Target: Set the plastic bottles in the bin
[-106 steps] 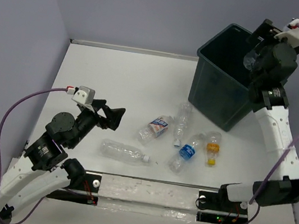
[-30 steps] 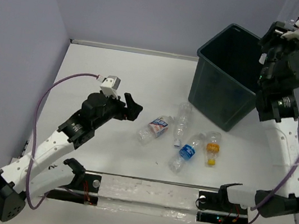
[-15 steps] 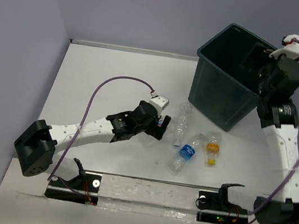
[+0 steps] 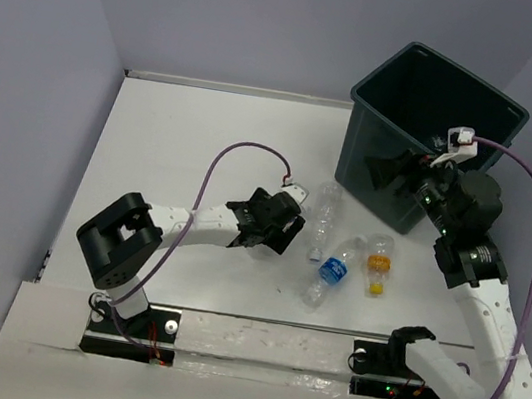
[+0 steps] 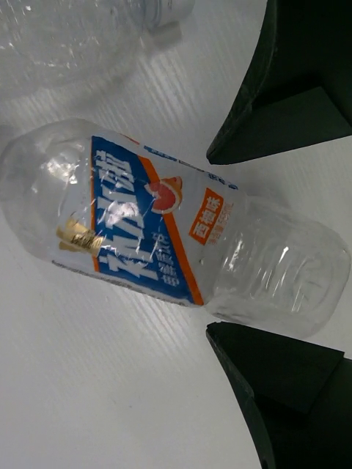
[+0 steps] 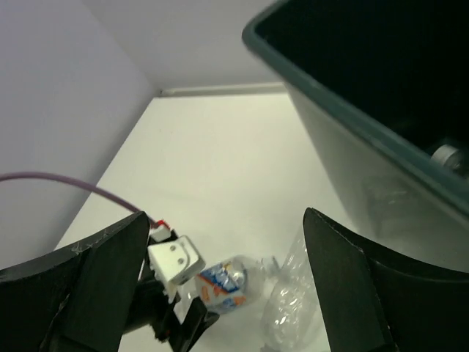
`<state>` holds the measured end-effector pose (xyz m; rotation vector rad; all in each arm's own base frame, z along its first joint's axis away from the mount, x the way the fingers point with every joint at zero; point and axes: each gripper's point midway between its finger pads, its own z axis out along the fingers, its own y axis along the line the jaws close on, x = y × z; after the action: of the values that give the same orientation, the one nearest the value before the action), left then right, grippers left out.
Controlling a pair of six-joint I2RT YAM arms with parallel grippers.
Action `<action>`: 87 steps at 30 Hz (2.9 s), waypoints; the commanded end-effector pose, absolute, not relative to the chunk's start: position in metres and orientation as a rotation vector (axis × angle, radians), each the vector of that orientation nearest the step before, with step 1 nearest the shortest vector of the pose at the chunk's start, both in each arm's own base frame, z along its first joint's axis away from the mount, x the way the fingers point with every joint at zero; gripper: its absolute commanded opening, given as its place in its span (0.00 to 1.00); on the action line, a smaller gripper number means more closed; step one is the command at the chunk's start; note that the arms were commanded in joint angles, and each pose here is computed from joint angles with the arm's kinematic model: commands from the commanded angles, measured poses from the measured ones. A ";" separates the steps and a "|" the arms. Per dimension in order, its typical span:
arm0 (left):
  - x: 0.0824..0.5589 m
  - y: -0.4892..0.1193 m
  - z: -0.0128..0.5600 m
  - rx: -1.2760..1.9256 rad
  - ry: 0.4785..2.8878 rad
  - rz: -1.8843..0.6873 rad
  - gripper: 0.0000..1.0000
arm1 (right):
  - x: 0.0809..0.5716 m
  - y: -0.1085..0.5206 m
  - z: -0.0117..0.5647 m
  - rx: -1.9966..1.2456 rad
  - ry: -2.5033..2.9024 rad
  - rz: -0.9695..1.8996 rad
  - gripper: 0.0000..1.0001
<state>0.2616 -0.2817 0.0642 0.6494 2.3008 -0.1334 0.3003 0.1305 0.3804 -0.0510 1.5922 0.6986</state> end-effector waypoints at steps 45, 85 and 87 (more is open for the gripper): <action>0.226 -0.287 0.231 0.384 1.803 -0.750 0.69 | 0.278 0.321 0.258 -0.187 1.723 1.427 0.86; 0.280 -0.388 0.116 0.407 2.141 -0.644 0.99 | 0.410 0.003 0.500 0.263 1.402 -0.093 1.00; 0.282 -0.394 0.113 0.414 2.141 -0.658 0.99 | 0.399 0.016 0.505 0.221 1.389 -0.001 1.00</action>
<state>0.2764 -0.3697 0.0991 0.3809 2.1891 -0.5856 0.4416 -0.0091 0.4498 0.2536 1.5021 -0.2492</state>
